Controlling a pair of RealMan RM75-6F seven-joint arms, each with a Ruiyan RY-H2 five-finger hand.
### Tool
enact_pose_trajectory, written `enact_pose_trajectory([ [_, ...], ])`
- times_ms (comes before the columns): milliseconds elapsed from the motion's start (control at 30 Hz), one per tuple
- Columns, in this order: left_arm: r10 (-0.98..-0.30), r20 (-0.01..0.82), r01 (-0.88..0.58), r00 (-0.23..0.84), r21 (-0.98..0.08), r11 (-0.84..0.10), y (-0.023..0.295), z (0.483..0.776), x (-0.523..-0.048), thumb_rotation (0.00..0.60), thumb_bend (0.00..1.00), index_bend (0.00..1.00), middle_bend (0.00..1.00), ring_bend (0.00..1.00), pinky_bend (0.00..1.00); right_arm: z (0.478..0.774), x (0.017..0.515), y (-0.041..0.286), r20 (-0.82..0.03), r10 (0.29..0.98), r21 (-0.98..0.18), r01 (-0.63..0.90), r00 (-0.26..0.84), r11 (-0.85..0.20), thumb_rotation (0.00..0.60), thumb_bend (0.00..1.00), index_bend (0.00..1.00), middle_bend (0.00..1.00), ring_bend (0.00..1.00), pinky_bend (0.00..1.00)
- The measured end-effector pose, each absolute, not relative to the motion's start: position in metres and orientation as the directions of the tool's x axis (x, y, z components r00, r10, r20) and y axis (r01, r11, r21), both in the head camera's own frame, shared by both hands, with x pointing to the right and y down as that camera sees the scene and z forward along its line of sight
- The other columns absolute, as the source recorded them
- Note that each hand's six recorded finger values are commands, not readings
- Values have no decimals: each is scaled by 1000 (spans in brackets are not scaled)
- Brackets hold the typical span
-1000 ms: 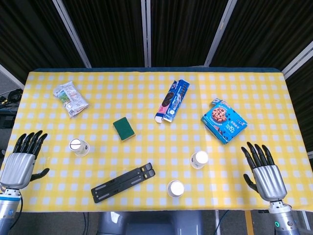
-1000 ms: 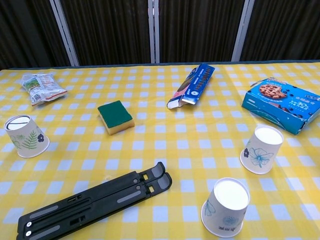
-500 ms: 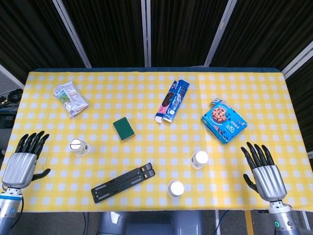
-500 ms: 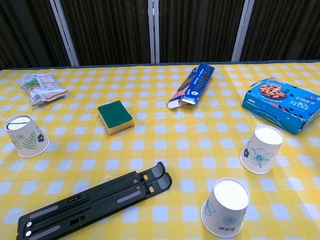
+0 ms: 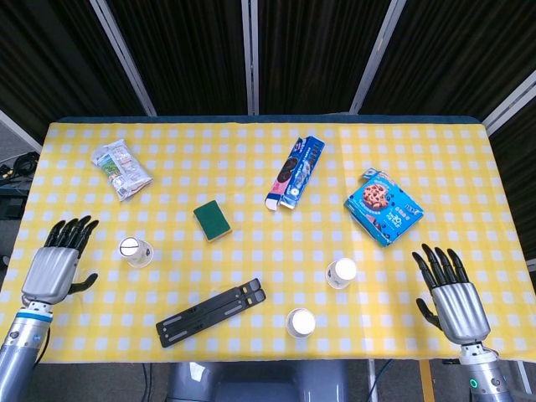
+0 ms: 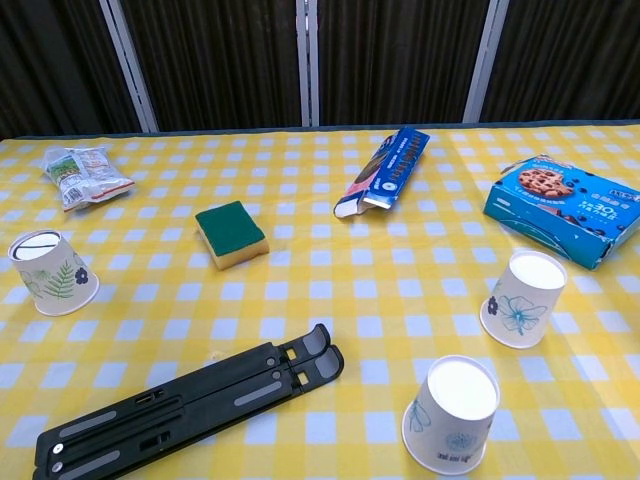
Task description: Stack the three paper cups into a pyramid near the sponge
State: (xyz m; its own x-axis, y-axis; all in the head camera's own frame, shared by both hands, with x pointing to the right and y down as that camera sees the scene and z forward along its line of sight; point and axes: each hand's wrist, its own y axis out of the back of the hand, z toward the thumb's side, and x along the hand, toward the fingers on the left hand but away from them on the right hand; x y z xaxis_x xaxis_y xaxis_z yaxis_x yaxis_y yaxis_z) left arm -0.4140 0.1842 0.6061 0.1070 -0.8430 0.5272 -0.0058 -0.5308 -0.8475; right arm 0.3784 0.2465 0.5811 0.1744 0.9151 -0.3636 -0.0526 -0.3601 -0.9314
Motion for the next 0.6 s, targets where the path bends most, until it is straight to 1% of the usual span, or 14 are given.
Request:
enact_pose_trajectory([
  [200, -801, 586, 18, 124, -808, -589, 171, 629, -402, 600, 255, 70, 0, 0, 0, 581, 379, 246, -362, 916, -932, -50, 172, -359, 600, 196, 0, 0, 0, 0],
  [333, -770, 625, 53, 128, -779, -624, 163, 644, -392, 600, 262, 111, 0, 0, 0, 580, 380, 246, -362, 916, -932, -47, 173, -359, 600, 196, 0, 0, 0, 0],
  [433, -751, 647, 75, 133, -762, -644, 161, 653, -385, 600, 289, 155, 0, 0, 0, 580, 380, 246, -361, 916, -932, -46, 174, -358, 600, 196, 0, 0, 0, 0],
  [600, -732, 667, 89, 138, -745, -661, 158, 662, -377, 600, 304, 200, 0, 0, 0, 580, 380, 245, -360, 917, -933, -45, 174, -357, 600, 196, 0, 0, 0, 0],
])
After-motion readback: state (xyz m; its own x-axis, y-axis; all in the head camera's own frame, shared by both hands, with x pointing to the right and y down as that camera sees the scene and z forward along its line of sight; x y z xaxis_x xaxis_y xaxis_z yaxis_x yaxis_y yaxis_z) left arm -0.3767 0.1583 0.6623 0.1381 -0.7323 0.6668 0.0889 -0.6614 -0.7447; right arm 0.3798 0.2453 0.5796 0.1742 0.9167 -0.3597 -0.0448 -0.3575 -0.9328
